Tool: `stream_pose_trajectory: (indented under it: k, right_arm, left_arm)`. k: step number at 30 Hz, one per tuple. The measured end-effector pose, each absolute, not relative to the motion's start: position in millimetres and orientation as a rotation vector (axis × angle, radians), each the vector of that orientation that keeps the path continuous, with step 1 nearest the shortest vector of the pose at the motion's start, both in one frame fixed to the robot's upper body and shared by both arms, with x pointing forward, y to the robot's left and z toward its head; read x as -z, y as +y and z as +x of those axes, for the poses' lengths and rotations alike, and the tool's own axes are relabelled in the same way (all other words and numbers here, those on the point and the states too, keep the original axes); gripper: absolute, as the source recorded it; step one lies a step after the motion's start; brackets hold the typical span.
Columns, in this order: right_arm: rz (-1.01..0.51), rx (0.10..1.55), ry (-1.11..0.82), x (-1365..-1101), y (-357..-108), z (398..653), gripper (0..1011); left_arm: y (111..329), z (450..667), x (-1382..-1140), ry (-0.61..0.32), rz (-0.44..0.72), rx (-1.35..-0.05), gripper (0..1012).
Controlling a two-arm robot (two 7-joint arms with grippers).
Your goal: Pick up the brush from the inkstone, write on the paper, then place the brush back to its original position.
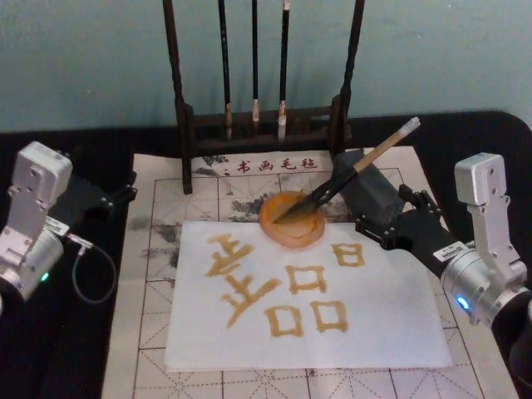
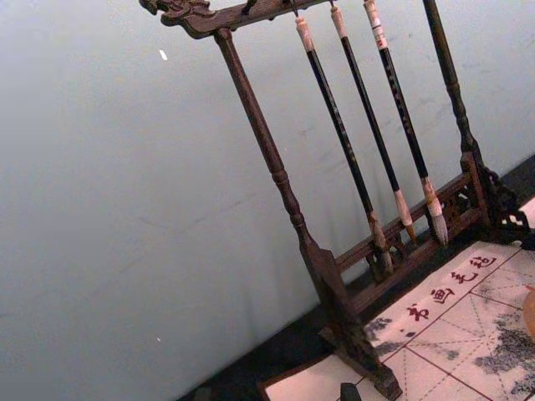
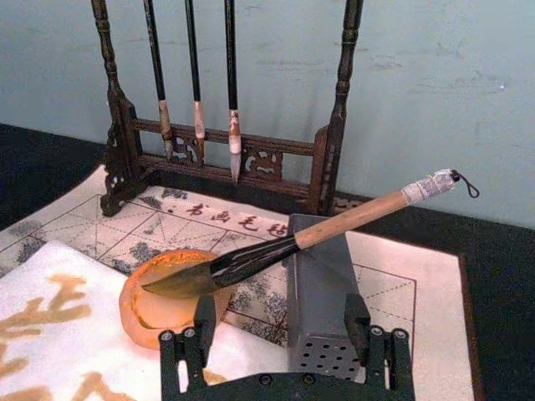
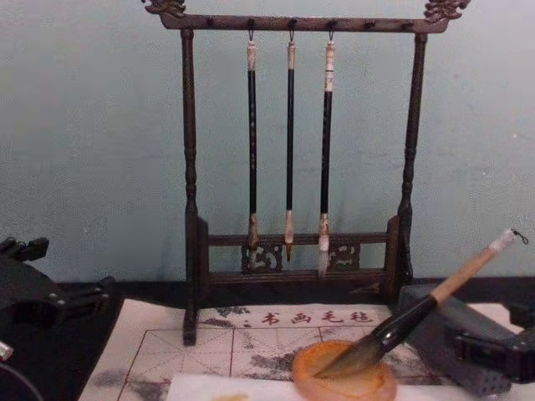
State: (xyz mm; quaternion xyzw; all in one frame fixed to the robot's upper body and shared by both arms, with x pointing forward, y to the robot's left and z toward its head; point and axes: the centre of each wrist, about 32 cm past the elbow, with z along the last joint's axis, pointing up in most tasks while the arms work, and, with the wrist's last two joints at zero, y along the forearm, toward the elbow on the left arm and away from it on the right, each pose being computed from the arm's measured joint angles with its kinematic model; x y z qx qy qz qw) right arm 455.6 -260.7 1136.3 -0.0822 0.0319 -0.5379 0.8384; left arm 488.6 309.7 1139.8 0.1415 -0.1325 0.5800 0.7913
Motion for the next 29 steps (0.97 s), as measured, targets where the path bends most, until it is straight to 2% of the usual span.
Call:
stream_pose_trajectory:
  k: [29]
  right_arm:
    - [-0.174, 1.138, 0.067, -1136.3, -260.7, 455.6, 1002]
  left_arm:
    - [309.7, 488.6, -1139.8, -0.285, 0.305, -1.248, 1001]
